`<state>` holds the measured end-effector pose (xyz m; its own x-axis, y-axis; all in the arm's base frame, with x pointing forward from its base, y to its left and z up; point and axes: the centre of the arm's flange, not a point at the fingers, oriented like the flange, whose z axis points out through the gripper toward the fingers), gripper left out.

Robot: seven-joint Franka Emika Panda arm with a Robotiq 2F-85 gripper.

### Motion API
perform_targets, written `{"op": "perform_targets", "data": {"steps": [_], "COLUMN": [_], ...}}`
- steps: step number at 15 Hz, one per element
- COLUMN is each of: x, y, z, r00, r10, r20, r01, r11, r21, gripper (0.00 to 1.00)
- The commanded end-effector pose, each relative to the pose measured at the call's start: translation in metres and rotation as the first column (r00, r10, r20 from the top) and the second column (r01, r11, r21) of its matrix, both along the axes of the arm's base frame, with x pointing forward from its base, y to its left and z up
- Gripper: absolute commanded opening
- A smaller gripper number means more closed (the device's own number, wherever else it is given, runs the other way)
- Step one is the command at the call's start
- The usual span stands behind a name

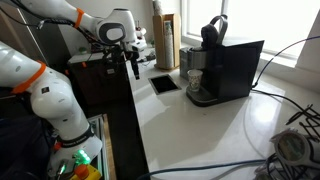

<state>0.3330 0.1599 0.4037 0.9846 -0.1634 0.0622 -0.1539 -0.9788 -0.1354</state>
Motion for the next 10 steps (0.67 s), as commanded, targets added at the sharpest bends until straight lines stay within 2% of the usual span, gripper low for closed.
{"op": "perform_targets", "data": {"steps": [1, 4, 7, 10], "x": [0.000, 0.000, 0.014, 0.032], "y": [0.000, 0.000, -0.022, -0.059], "z": [0.000, 0.000, 0.022, 0.057], "r00": [1.000, 1.000, 0.986, 0.950], "r10": [0.000, 0.000, -0.133, -0.243], "r20": [0.000, 0.000, 0.097, 0.195], "r01": [0.000, 0.000, 0.139, 0.262], "r11": [1.000, 1.000, 0.989, 0.962], "r21": [0.000, 0.000, -0.055, -0.076], "gripper": [1.00, 1.00, 1.00, 1.00]}}
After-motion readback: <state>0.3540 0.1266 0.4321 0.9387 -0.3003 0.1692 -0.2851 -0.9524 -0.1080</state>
